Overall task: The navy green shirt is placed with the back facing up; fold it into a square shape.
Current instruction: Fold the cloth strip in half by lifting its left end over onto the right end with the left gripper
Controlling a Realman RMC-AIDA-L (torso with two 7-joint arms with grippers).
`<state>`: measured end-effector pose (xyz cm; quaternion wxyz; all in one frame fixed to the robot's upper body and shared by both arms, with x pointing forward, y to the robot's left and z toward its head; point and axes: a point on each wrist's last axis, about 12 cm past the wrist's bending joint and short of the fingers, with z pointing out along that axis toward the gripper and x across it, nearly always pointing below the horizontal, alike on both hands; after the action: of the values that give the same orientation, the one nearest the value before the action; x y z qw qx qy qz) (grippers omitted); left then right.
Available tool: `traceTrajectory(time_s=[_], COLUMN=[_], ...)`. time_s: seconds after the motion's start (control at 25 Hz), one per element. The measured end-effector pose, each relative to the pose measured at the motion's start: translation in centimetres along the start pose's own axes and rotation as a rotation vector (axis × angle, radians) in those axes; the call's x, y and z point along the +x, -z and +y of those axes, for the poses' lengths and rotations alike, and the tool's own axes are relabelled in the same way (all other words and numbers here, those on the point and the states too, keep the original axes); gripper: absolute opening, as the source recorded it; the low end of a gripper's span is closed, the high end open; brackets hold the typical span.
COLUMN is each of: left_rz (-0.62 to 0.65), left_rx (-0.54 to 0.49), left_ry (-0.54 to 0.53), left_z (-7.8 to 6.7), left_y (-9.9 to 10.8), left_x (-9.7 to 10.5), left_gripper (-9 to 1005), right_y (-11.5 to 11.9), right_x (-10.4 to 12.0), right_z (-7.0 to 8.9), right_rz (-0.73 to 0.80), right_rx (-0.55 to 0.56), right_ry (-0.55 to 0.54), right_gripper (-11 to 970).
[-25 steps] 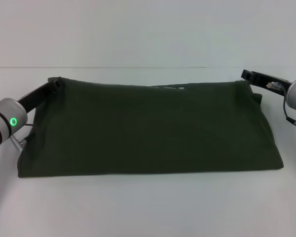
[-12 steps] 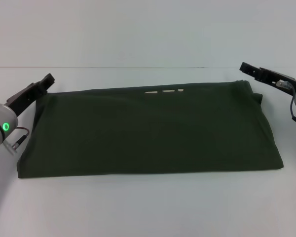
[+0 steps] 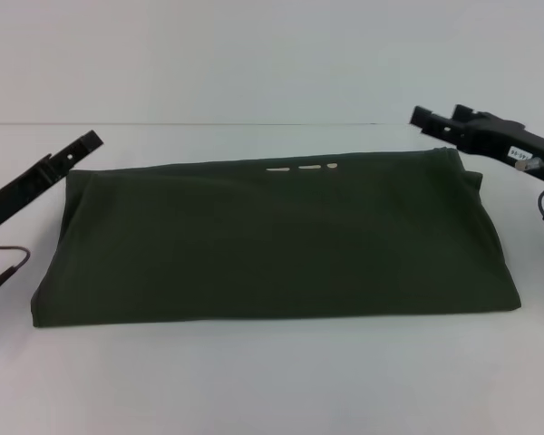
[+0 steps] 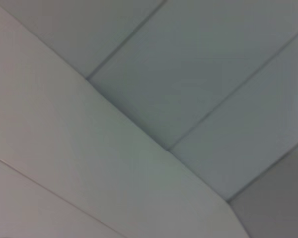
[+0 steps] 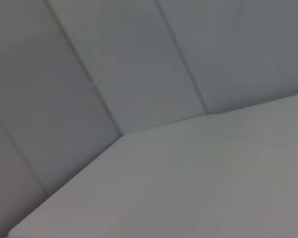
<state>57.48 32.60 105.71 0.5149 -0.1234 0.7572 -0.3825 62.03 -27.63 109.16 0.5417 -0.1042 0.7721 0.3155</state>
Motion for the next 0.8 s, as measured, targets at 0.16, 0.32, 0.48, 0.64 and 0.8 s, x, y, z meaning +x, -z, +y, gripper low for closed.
traceTrajectory(time_s=[0.16,0.32,0.48,0.64,0.8], left_rz=[0.073,0.155,0.239,0.281,0.315], left_rx=[0.111,0.095,0.019,-0.03,-0.018], left_ry=[0.082,0.168,0.201,0.171,0.142], left_z=[0.0,0.8,1.3,1.5,0.8], left_y=[2.4,4.3,4.7,4.1,3.0], left_x=[-0.9,-1.7,-2.3,-2.5,-2.6], left_gripper=[840,838,836,836,835], right_y=[-0.2,-0.8,-1.6,-2.7,-3.3], right_x=[0.4,1.5,2.8,3.7,4.2], right_z=[1.8,3.4,4.6,5.3,5.9], right_rz=[0.079,0.141,0.181,0.222,0.244], right_rx=[-0.131,-0.223,-0.271,-0.287,-0.306], right_ry=[0.161,0.31,0.428,0.476,0.496], right_gripper=[946,947,947,947,946])
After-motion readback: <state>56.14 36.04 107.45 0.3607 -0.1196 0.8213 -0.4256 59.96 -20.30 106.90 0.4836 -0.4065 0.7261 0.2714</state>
